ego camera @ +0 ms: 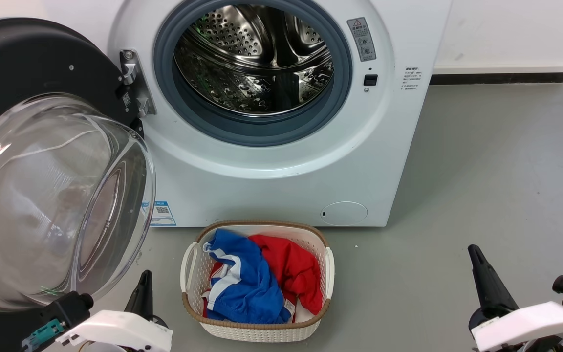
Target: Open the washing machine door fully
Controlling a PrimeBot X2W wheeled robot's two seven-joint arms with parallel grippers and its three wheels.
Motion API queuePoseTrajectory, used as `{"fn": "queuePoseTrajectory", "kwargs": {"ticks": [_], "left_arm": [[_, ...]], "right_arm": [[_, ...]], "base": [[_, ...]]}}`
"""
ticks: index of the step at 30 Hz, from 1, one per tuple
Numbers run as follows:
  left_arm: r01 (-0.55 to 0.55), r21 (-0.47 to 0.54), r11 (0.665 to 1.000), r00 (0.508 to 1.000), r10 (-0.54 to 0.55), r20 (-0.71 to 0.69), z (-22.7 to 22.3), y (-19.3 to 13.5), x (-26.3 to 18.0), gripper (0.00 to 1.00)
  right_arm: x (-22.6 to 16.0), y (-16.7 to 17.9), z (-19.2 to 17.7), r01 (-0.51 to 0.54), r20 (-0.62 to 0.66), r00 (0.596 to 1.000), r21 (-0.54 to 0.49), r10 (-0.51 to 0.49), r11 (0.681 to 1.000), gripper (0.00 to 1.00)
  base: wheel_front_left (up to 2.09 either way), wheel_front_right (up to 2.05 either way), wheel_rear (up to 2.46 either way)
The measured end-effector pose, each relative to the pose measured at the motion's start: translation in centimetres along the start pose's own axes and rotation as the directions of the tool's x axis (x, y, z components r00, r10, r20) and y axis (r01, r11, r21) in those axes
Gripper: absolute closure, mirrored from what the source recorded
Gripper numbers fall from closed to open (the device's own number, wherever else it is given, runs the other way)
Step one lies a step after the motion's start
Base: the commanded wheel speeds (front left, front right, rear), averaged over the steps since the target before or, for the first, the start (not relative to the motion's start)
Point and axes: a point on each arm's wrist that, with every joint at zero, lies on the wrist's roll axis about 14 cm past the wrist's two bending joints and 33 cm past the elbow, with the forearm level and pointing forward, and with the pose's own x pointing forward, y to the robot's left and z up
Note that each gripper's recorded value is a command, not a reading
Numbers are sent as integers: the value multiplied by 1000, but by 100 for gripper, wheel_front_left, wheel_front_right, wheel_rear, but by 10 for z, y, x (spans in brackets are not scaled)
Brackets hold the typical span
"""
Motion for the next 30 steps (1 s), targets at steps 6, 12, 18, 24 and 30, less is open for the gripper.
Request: {"fn": "queuePoseTrajectory", "kwargs": {"ticks": [6,12,18,24,30], "left_arm": [[5,-86,996,1000,-6,-4,2,-1,3,100],[13,-169,986,1000,-15,-7,3,-4,5,100],[20,-243,970,1000,-23,-9,5,-5,7,100],[31,-315,949,999,-35,-6,7,-7,10,100],[47,-399,916,999,-52,0,10,-10,12,100]], "right_arm": [[2,-2,1,5,5,1000,87,-5,996,100],[6,-4,3,6,13,1000,167,-9,986,100],[7,-6,3,11,15,1000,239,-15,971,100],[10,-8,5,11,23,1000,308,-19,951,100],[13,-11,6,13,27,999,393,-25,920,100]], "base": [[0,0,0],[0,0,0],[0,0,0],[0,0,0],[0,0,0]]}}
